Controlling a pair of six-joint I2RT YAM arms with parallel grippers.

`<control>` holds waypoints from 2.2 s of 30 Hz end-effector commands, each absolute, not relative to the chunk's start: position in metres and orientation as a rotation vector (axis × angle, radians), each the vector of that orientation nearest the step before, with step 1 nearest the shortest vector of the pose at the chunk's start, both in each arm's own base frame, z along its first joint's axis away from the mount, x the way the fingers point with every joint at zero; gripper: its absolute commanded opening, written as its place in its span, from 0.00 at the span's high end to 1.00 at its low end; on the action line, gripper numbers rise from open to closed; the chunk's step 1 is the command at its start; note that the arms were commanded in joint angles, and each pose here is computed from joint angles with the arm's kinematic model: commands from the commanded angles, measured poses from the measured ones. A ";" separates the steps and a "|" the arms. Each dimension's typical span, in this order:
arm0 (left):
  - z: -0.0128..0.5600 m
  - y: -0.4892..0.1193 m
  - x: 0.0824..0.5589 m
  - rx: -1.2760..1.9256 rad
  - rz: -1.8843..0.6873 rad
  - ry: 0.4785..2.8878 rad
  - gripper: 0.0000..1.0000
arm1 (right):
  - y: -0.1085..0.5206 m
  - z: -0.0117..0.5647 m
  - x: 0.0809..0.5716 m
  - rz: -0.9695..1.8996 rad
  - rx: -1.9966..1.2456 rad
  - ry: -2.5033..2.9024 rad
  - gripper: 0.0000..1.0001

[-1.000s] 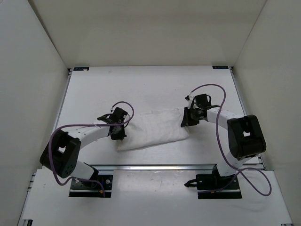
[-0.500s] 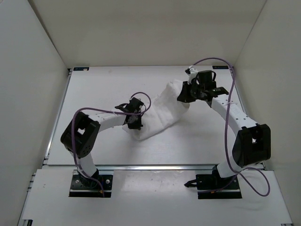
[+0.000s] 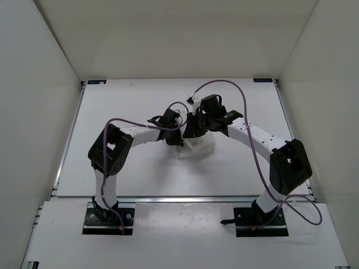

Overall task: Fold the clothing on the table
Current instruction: Fold the skirt

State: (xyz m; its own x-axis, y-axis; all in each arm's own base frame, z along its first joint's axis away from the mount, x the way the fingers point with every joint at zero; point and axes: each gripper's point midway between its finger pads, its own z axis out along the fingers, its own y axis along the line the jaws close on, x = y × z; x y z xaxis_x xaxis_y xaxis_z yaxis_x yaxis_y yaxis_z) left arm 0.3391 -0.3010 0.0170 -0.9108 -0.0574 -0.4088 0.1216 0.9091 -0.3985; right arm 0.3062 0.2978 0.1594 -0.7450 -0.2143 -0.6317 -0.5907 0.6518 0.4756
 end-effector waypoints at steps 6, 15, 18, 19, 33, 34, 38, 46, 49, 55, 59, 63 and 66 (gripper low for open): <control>-0.003 -0.301 0.314 0.035 -0.702 2.724 1.00 | 0.319 0.136 0.311 1.017 -0.580 2.367 1.00; 0.004 -0.277 0.318 -0.058 -0.723 2.710 1.00 | 0.309 0.125 0.322 0.983 -0.543 2.409 0.59; 0.020 -0.270 0.324 -0.085 -0.774 2.665 1.00 | 0.303 0.153 0.324 1.030 -0.500 2.348 0.49; 0.023 -0.272 0.321 -0.072 -0.799 2.663 1.00 | 0.299 0.167 0.327 1.039 -0.482 2.307 0.50; 0.131 -0.215 0.358 -0.151 -0.769 2.404 0.51 | 0.231 0.142 0.320 0.865 -0.305 2.301 0.85; 0.143 -0.219 0.358 -0.130 -0.785 2.382 0.53 | 0.229 0.131 0.319 0.859 -0.308 2.327 0.87; 0.168 -0.250 0.345 -0.053 -0.877 2.324 0.56 | 0.230 0.117 0.328 0.871 -0.305 2.359 0.93; 0.145 -0.316 0.318 0.047 -0.993 2.345 0.67 | 0.244 0.111 0.346 0.883 -0.338 2.350 0.93; 0.123 -0.308 0.321 0.034 -0.901 2.405 0.79 | 0.239 0.102 0.348 0.875 -0.319 2.370 0.93; 0.083 -0.270 0.315 0.012 -0.706 2.525 0.79 | 0.212 0.090 0.342 0.882 -0.240 2.436 0.91; 0.104 -0.251 0.319 0.041 -0.648 2.473 0.51 | 0.211 0.143 0.342 0.872 -0.327 2.413 0.63; 0.134 -0.224 0.329 0.072 -0.570 2.441 0.20 | 0.200 0.187 0.351 0.504 -0.407 2.350 0.37; 0.150 -0.196 0.330 0.146 -0.406 2.472 0.08 | 0.185 0.192 0.342 0.537 -0.358 2.333 0.34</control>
State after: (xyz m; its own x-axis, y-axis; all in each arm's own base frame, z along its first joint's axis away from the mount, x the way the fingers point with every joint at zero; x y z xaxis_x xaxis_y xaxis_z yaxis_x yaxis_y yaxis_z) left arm 0.3253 -0.2269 0.1097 -0.8467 -0.0744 -0.5269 0.1550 0.9128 -0.3779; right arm 0.3534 0.2186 0.1779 -0.7281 -0.1018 -0.6779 -0.4427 0.8249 0.3516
